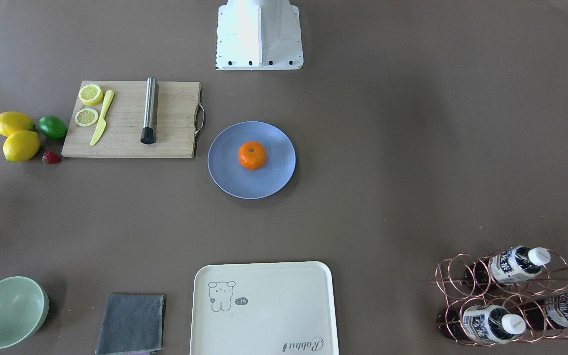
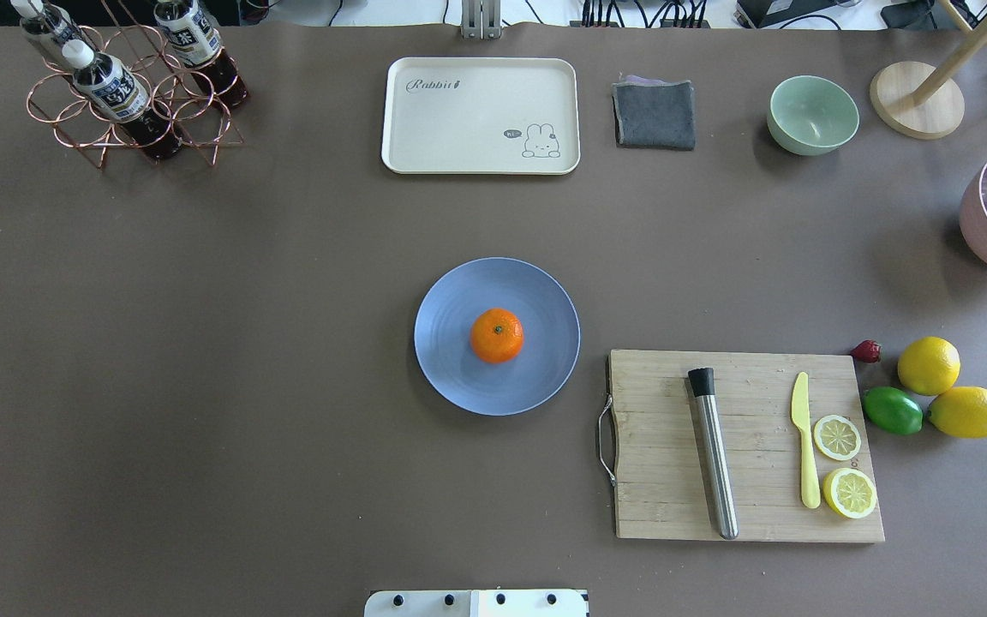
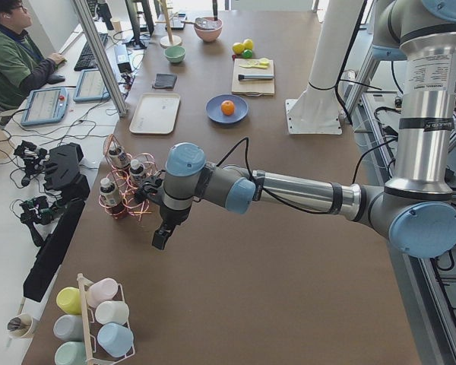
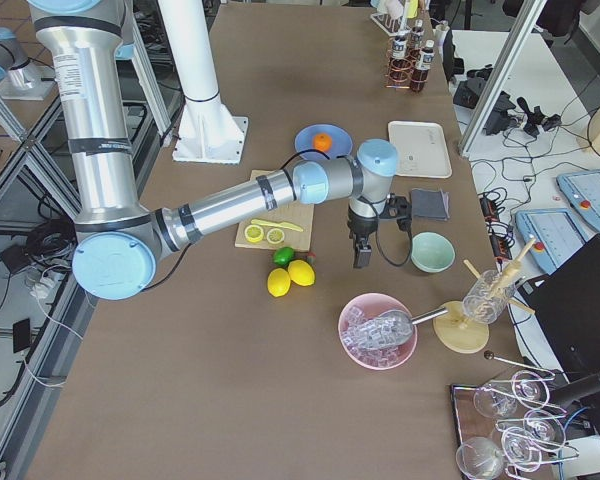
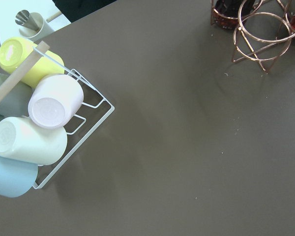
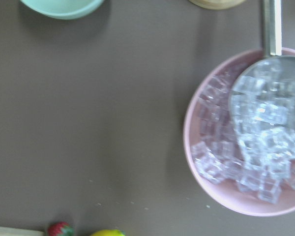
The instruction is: Pick orange to plate
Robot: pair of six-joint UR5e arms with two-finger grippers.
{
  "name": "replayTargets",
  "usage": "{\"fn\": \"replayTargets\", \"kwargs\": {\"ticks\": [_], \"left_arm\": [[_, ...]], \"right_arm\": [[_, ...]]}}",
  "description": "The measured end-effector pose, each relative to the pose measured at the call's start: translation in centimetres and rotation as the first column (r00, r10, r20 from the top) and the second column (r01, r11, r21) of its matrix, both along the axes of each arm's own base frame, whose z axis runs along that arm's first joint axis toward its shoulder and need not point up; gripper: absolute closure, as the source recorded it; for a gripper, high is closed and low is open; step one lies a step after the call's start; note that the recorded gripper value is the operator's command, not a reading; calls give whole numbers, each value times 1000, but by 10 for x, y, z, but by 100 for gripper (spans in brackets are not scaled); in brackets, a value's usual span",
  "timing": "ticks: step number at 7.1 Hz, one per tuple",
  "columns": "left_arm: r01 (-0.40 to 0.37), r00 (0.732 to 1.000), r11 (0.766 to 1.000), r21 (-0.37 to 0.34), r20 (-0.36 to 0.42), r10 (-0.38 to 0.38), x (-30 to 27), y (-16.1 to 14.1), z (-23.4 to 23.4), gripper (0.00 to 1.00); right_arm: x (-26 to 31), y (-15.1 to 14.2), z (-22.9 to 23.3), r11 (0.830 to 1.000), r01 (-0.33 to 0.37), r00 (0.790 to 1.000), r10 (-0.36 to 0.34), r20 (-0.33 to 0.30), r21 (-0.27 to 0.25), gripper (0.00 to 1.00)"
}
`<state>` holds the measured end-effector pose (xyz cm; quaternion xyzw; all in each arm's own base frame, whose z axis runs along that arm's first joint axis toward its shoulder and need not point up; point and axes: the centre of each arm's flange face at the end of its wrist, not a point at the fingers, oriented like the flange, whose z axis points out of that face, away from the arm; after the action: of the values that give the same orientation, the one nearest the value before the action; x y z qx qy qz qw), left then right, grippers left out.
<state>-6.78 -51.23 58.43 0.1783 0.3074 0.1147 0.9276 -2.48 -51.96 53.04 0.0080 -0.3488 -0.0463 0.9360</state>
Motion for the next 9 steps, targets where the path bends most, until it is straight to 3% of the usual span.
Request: {"fn": "replayTargets", "kwargs": {"ticks": [1,3,9], "left_arm": [[-16,999,999,-46,-49,14,-1,7,25,2],[-31,995,993,-113,-96,20,1,25,62,2],[-27,995,993,-112,-103,15,-2,39,75,2]], "right_arm": [[47,21,42,1000,-2,1000,2,16,-13,0],[92,52,82,998,-45,999,46,29,-45,0],[102,52,93,996,-67,997,69,41,-60,0]]}}
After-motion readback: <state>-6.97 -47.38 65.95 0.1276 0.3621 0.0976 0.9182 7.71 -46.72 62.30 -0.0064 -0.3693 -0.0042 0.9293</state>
